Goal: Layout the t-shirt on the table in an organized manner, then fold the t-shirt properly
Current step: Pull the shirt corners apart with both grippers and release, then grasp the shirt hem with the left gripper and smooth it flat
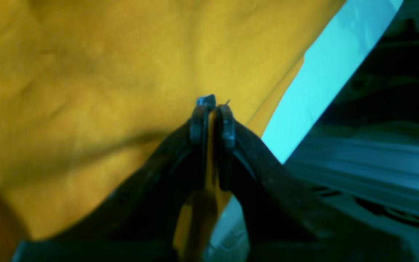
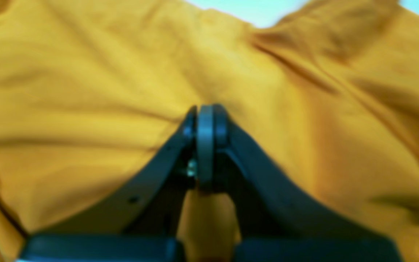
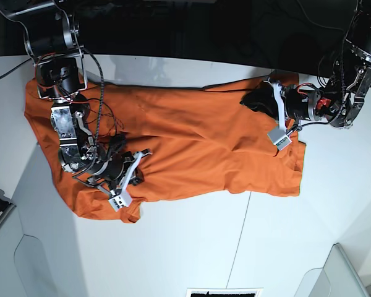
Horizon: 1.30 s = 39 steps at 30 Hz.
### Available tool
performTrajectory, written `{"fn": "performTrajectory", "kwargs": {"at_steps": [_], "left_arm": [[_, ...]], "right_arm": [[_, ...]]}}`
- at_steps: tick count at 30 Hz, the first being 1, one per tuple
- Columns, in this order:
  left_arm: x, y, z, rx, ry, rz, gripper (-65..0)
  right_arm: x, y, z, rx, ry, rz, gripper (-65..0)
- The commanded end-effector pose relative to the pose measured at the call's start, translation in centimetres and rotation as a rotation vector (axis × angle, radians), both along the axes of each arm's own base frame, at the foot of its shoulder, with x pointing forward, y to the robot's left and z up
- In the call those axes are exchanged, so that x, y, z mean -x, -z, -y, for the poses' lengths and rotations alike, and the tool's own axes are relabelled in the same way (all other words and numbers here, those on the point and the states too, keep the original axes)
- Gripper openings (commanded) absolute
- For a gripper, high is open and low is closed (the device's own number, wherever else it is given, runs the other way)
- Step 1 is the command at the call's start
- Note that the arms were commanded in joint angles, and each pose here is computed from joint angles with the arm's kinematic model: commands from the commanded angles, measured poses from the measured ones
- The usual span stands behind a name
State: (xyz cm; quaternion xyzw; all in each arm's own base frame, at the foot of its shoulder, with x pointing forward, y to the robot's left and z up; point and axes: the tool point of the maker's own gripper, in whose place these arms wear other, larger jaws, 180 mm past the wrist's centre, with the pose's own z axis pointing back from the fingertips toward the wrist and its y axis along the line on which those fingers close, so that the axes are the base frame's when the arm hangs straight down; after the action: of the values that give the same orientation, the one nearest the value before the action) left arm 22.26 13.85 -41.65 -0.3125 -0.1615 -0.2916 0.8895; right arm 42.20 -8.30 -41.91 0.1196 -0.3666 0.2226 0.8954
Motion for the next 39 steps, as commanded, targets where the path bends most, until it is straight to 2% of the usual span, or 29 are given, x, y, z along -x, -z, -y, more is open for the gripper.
{"fn": "performTrajectory", "kwargs": {"at_steps": [1, 8, 12, 18, 21, 26, 30, 34, 36, 39], "left_arm": [[0.8, 0.2, -1.5, -0.055, 0.023, -0.026, -59.2], [3.6, 0.4, -4.7, -0.097, 0.017, -0.122, -59.2], [4.5, -0.3, -5.1, -0.078, 0.023, -0.183, -59.2], [4.8, -2.8, -4.1, 0.025, 0.031, -0.231, -59.2], [3.3, -5.6, -3.2, 0.057, 0.063, -0.139, -59.2], [-2.5, -11.9, -2.1, 0.09, 0.054, 0.18, -59.2], [-6.6, -14.3, -1.7, 0.072, 0.02, 0.374, -59.2], [-9.2, -15.2, 0.1, 0.1, -0.01, 0.492, -59.2], [-10.8, -14.8, 0.4, 0.096, -0.046, 0.532, -59.2], [-13.3, -13.6, 0.1, 0.115, -0.131, 0.53, -59.2]], "right_arm": [[-0.7, -0.2, 2.6, 0.071, 0.04, 0.001, -65.0], [-1.4, -0.7, 6.3, 0.136, 0.12, 0.018, -65.0], [-2.1, -1.5, 7.5, 0.113, 0.167, 0.036, -65.0], [-3.3, -3.2, 8.7, 0.042, 0.234, 0.063, -65.0], [-3.5, -3.7, 8.7, 0.013, 0.243, 0.071, -65.0], [-3.9, -5.6, 7.7, -0.03, 0.232, 0.102, -65.0], [-4.2, -9.3, 6.2, -0.064, 0.197, 0.15, -65.0], [-2.3, -11.2, 4.6, -0.06, 0.139, 0.14, -65.0], [-0.2, -10.4, 3.5, -0.086, 0.098, 0.113, -65.0], [4.0, -7.8, 2.3, -0.101, 0.066, 0.059, -65.0]]}}
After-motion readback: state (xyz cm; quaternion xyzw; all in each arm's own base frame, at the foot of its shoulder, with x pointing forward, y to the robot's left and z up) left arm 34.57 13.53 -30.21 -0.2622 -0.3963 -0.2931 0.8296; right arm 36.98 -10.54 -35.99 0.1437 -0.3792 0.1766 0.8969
